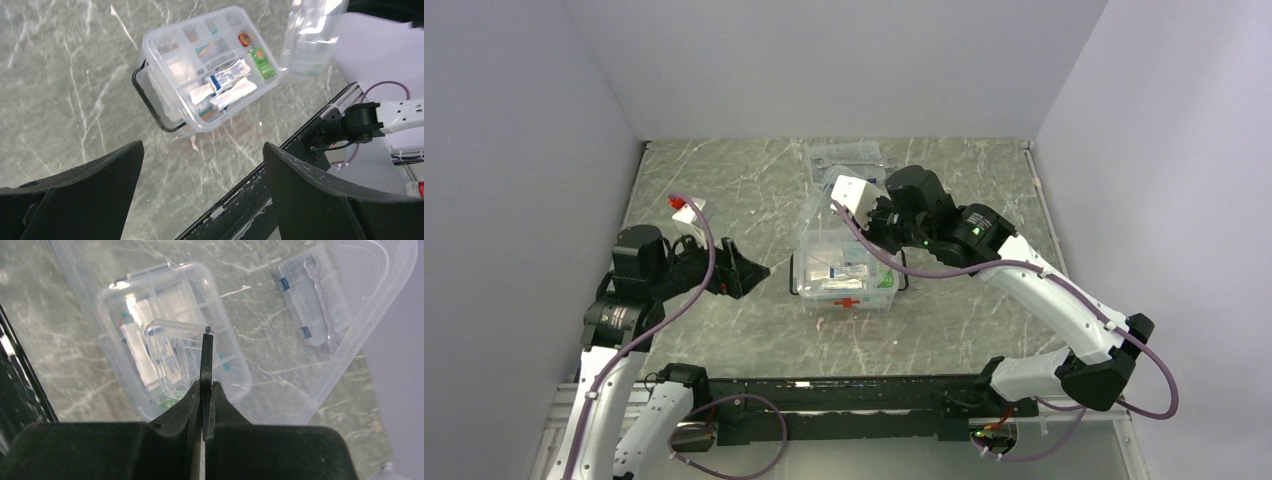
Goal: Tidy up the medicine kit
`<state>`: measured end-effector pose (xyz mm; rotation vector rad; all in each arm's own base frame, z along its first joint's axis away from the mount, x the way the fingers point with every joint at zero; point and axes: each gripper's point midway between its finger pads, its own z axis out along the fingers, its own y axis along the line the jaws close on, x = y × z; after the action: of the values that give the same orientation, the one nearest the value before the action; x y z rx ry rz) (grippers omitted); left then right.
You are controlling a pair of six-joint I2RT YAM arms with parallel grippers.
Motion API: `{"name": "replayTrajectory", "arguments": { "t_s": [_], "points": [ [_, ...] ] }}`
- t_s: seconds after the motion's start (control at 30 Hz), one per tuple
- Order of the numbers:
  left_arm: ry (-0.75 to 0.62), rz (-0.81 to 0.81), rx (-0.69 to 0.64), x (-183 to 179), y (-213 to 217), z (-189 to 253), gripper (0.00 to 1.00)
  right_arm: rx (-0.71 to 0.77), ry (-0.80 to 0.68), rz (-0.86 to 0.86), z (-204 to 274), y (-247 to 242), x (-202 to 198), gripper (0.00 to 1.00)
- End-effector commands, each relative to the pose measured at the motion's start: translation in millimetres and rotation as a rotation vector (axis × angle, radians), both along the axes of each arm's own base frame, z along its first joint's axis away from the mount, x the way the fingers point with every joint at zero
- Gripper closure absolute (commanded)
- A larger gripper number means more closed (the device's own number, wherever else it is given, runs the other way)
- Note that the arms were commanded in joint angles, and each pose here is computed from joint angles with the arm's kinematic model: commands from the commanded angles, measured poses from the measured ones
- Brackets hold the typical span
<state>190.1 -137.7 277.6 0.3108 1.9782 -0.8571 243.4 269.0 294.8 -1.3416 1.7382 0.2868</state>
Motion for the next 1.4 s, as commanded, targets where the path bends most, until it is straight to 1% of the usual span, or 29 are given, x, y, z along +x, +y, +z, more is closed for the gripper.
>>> {"name": "replayTrajectory", "arguments": {
  "t_s": [0.0, 0.1, 0.2, 0.33, 0.5, 0.73, 0.83, 1.37],
  "points": [
    [-0.013, 0.026, 0.028, 4, 5, -14, 0.04, -0.111, -0.091, 0.174, 16, -4, -6, 1.0],
    [-0.01, 0.037, 0.038, 5, 7, -23, 0.04, -0.174, -0.06, 0.248, 10, -7, -15, 1.0],
    [-0.017, 0.069, 0.063, 7, 13, -32, 0.04, -0.207, -0.046, 0.336, 8, -10, -28, 1.0],
    [-0.015, 0.145, 0.103, 12, 25, -47, 0.04, -0.262, -0.006, 0.344, -1, -18, -34, 1.0],
    [-0.012, 0.197, 0.112, 17, 32, -61, 0.04, -0.331, 0.024, 0.317, -20, -20, -27, 1.0],
    [-0.027, 0.233, 0.122, 18, 38, -61, 0.04, -0.395, 0.041, 0.317, -48, -14, -14, 1.0],
    [-0.036, 0.242, 0.124, 18, 40, -61, 0.03, -0.4, 0.037, 0.318, -56, -8, -6, 1.0],
    [-0.046, 0.251, 0.122, 16, 41, -60, 0.03, -0.434, 0.006, 0.311, -67, 17, 35, 1.0]
  ]
}}
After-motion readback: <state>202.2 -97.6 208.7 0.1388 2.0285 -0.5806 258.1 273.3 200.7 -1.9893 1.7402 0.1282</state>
